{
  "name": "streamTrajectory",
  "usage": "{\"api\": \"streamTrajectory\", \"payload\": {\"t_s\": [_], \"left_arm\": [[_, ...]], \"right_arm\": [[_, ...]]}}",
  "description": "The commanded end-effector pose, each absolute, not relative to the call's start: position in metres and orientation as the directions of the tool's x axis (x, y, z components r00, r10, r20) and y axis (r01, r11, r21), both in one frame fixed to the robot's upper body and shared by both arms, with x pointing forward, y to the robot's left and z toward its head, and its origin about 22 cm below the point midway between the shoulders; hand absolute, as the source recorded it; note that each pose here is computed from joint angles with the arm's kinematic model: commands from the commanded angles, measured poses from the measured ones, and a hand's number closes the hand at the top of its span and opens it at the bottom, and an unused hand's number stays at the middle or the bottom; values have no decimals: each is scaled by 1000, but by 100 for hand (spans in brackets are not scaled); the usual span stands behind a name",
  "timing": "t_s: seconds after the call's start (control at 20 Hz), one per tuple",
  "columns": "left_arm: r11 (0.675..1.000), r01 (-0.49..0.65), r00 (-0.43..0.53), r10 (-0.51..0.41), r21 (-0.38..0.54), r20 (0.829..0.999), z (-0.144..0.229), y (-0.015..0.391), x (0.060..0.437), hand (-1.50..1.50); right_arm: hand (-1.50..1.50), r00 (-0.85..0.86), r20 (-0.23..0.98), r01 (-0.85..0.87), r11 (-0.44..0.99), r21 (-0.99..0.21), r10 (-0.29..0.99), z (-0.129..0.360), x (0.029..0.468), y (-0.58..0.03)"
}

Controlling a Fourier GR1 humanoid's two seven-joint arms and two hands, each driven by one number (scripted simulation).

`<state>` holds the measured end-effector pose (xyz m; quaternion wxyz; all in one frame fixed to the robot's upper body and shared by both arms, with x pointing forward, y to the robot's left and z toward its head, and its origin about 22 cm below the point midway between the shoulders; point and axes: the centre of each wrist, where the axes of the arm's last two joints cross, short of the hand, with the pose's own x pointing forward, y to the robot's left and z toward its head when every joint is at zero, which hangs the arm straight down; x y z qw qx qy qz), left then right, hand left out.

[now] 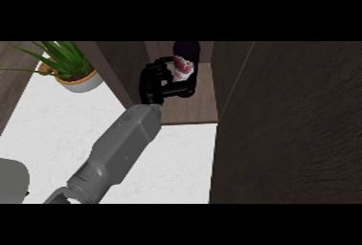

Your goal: Pick up the wine, place it into the cabinet and close the cabinet

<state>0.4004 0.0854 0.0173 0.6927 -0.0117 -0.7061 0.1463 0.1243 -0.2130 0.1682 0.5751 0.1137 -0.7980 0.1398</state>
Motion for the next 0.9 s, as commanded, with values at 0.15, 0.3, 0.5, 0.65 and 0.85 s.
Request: {"api": "streamTrajectory", "payload": {"t_s": [0.15, 0.3, 0.5, 0.65, 0.85], "left_arm": [[964, -237, -101, 102, -124, 990, 60, 82, 430, 150], [956, -289, -80, 33, -54, 996, 66, 100, 440, 150], [924, -369, -81, -138, 99, 987, 62, 116, 444, -150], [919, -361, -63, -194, 158, 979, 44, 116, 438, -150], [900, -397, -27, -206, 179, 978, 40, 133, 439, -150]], "right_arm": [[-150, -348, 931, -404, 914, -41, -112, 191, 100, -214], [-150, -323, 939, -399, 917, -21, -119, 187, 100, -213], [-150, -349, 930, -406, 913, -37, -117, 189, 101, -213], [-150, -349, 928, -422, 906, -28, -134, 191, 97, -216], [-150, -345, 931, -412, 910, -36, -120, 185, 98, -218]]}}
